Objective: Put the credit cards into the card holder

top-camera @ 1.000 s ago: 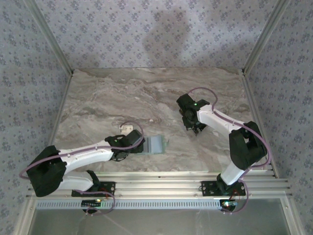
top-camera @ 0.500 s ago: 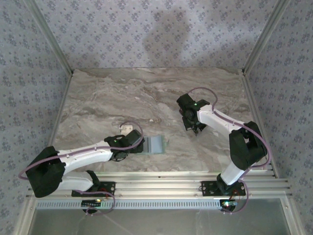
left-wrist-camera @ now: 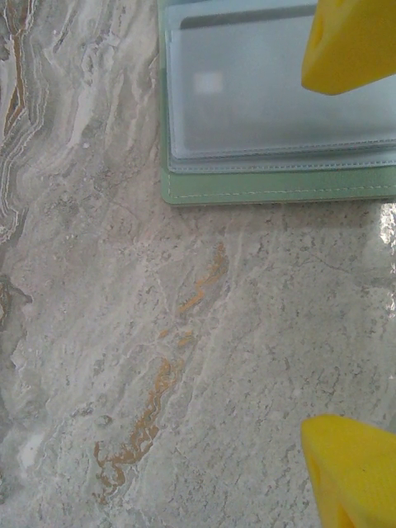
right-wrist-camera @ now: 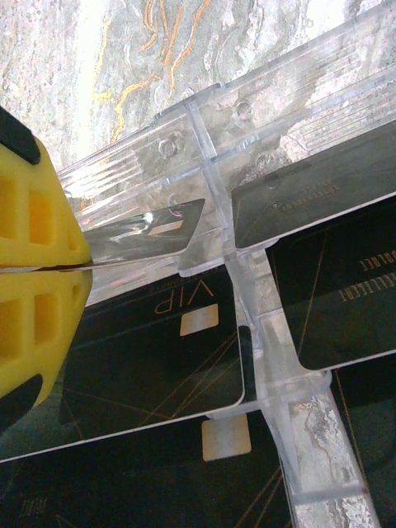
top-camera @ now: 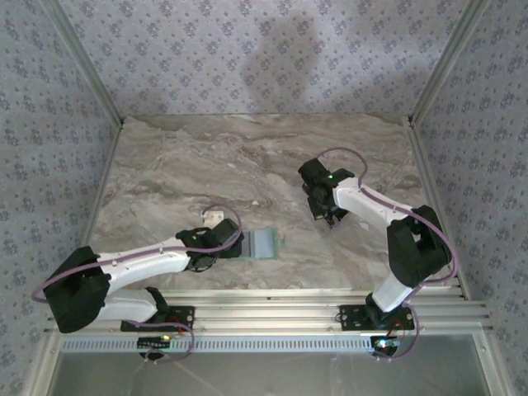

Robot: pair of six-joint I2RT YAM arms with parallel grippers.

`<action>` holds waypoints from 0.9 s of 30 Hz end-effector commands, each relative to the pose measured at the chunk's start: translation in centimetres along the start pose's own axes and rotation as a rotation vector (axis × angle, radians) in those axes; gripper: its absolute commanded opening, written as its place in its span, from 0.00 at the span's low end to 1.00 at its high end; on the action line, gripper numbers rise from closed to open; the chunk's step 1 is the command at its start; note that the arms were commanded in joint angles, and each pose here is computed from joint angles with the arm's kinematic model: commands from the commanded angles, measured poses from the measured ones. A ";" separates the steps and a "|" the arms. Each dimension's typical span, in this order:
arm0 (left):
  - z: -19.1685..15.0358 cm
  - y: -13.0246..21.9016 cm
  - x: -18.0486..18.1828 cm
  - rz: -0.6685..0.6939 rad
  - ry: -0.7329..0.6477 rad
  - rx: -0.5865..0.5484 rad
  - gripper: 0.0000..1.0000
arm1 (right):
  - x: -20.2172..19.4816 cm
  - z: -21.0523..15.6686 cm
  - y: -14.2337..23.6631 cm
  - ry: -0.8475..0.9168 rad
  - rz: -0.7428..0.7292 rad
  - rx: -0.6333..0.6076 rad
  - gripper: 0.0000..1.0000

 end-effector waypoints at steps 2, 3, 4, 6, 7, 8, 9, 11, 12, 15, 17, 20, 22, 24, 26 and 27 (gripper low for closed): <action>0.3 0.2 0.1 0.007 -0.004 0.001 1.00 | 0.6 -1.2 -1.7 0.005 0.047 0.069 0.11; 0.3 0.2 0.1 0.007 -0.003 0.001 1.00 | 0.5 -1.3 -1.7 0.004 0.045 0.071 0.13; 0.3 0.2 0.1 0.009 -0.004 0.001 1.00 | 0.5 -1.4 -1.7 0.003 0.045 0.072 0.13; 0.2 0.1 0.0 0.007 -0.004 0.003 1.00 | 0.5 -1.6 -1.7 0.004 0.048 0.074 0.14; 0.2 0.1 0.0 0.008 -0.005 0.003 1.00 | 0.4 -1.6 -1.7 0.002 0.051 0.072 0.14; 0.2 0.1 0.0 0.007 -0.005 0.005 1.00 | 0.4 -1.6 -1.6 -0.001 0.053 0.071 0.14; 0.3 0.1 0.0 0.006 -0.004 0.004 1.00 | 0.4 -1.6 -1.6 -0.003 0.056 0.068 0.14; 0.3 0.1 0.0 0.006 -0.006 0.005 1.00 | 0.4 -1.6 -1.4 -0.007 0.067 0.064 0.14; 0.2 0.1 0.0 0.006 -0.006 0.005 1.00 | 0.4 -1.5 -1.4 -0.009 0.073 0.061 0.14; 0.2 0.2 0.1 0.007 -0.004 0.003 1.00 | 0.4 -1.3 -1.0 -0.015 0.075 0.052 0.25; 0.2 0.2 0.2 0.006 -0.002 0.003 1.00 | 0.2 -1.2 -0.6 -0.018 0.076 0.041 0.25; 0.1 0.1 0.2 0.008 -0.003 0.003 1.00 | 0.0 -1.1 0.0 -0.019 0.075 0.027 0.26; 0.1 0.1 0.2 0.006 -0.002 0.002 1.00 | -0.1 -1.0 0.2 -0.018 0.073 0.025 0.25; 0.1 0.0 0.2 0.004 -0.003 0.002 1.00 | -0.1 -1.0 0.2 -0.016 0.072 0.027 0.26; 0.1 0.0 0.1 0.002 -0.002 0.001 1.00 | -0.1 -0.9 0.1 -0.016 0.073 0.028 0.25; 0.1 0.0 0.1 0.001 -0.002 0.001 1.00 | -0.1 -0.8 0.2 -0.016 0.072 0.028 0.25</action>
Point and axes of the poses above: each hand's point on the last joint's axis, 136 mm out from that joint toward the fingers, its own y axis back along the fingers, its own x axis along the line the jaws close on, z = x × y, the point moved 10 cm from there along y, back along the fingers, and after that the axes turned 9 degrees about y, right-handed, at the moved point
